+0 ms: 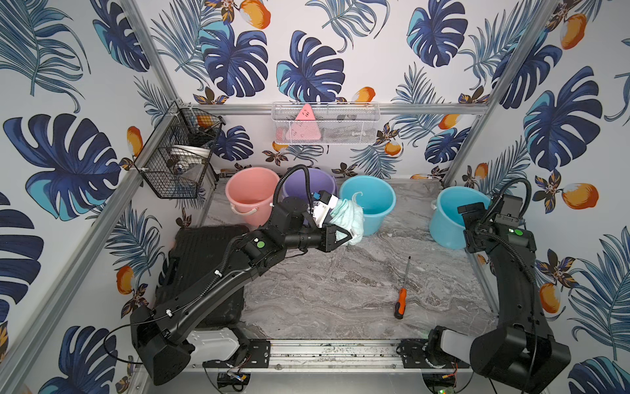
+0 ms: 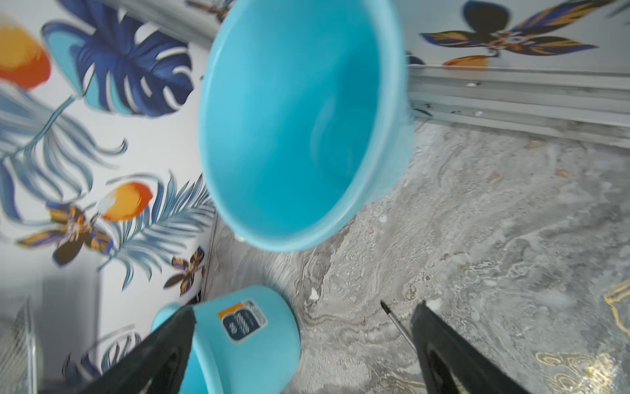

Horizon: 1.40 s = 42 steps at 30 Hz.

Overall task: Wipe the inside of the bucket with a cloth
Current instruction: Pick up the bucket from the center of the board.

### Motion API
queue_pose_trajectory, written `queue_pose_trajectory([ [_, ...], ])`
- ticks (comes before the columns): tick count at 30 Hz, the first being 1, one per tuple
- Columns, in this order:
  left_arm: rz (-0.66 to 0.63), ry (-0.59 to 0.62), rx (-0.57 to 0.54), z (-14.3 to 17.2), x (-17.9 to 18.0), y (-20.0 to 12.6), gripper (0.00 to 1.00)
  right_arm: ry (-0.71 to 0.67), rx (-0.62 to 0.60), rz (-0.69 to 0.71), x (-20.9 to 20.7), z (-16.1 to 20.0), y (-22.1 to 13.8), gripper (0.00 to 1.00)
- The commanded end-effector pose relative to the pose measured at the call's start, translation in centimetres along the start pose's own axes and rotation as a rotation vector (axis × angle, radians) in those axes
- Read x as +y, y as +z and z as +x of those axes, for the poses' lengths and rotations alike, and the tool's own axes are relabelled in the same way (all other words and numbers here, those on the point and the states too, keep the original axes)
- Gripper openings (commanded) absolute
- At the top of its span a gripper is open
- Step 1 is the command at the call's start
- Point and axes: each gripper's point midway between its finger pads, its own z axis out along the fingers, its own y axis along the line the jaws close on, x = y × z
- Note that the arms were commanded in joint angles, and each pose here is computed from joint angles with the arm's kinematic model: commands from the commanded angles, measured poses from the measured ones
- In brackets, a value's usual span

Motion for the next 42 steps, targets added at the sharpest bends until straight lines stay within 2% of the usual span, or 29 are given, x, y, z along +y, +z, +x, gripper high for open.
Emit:
queue_pose_trajectory([
  [1,0.039,0.024,-0.027,-0.6,-0.9,-0.2,0.0,0.223,-0.022,0.103,-2.2,-1.2,1.7,1.0],
  [5,0.037,0.022,-0.03,-0.6,-0.9,-0.3,0.0,0.312,-0.006,0.153,-3.1,-2.5,4.8,1.0],
  [11,0.036,0.019,-0.03,-0.4,-0.8,-0.4,0.0,0.348,0.013,0.157,-3.2,-3.9,8.8,0.96],
  [18,0.034,0.014,-0.03,-0.6,-0.7,-0.2,0.0,0.335,0.069,0.164,-3.0,-3.8,11.4,0.8],
  [21,0.033,0.013,-0.027,-0.6,-0.7,-0.1,0.0,0.338,0.07,0.165,-3.2,-3.6,11.7,0.68],
  [24,0.03,0.016,-0.028,-0.7,-0.8,-0.2,0.0,0.342,0.068,0.167,-3.6,-3.5,11.6,0.52],
  [36,0.03,0.018,-0.035,-0.8,-1.1,-0.8,0.0,0.322,0.045,0.137,-3.9,-3.2,9.5,0.27],
  [42,0.023,0.011,-0.04,-0.7,-1.1,-1.0,0.0,0.296,0.041,0.09,-3.0,-3.3,7.7,0.1],
])
